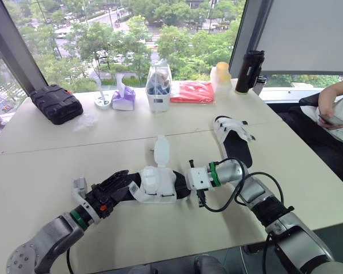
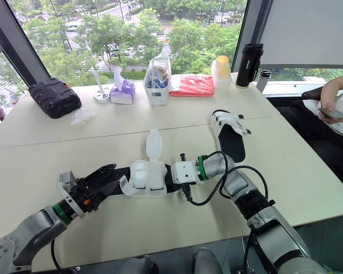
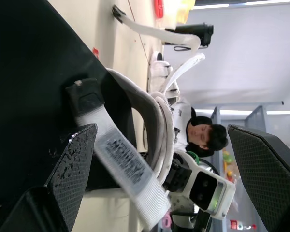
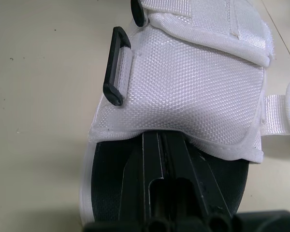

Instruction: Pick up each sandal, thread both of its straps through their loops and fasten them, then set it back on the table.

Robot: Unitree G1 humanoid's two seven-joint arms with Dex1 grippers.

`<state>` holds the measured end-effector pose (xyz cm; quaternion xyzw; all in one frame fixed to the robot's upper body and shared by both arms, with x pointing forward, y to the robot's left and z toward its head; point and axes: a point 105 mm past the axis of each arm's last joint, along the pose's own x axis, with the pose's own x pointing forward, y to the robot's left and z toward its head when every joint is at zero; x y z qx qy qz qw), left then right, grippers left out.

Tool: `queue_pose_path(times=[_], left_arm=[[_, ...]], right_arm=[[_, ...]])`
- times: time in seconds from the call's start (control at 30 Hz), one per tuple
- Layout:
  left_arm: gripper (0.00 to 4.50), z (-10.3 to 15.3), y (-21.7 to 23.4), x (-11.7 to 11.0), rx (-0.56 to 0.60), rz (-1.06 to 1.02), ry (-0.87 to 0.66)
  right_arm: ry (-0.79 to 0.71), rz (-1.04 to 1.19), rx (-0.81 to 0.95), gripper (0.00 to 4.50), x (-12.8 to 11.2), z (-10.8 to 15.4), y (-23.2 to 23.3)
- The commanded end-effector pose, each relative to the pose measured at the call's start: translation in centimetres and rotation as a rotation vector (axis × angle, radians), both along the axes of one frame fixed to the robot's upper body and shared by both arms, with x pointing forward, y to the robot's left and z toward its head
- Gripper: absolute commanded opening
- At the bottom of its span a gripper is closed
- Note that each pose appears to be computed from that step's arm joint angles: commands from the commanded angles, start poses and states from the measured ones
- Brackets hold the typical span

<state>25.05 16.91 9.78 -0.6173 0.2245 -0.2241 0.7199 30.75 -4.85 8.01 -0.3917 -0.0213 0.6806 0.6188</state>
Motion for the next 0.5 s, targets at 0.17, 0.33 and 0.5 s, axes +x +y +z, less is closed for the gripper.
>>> queue_pose_path(times=[0.17, 0.33, 0.5], left_arm=[[4.48, -0.7, -1.1, -0.5, -0.001, -0.047, 0.03], [4.48, -0.4, -1.0, -1.5, 0.025, -0.044, 0.01], [4.48, -0.7, -1.1, -3.2, 0.035, -0.071, 0.008]], right_arm=[[0.085, 0.015, -0.123, 0.0, -1.3, -3.4, -0.6], [0.086, 0.016, -0.123, 0.0, -1.4, -3.5, -0.7], [0.087, 0.015, -0.121, 0.0, -1.4, -3.5, -0.6]])
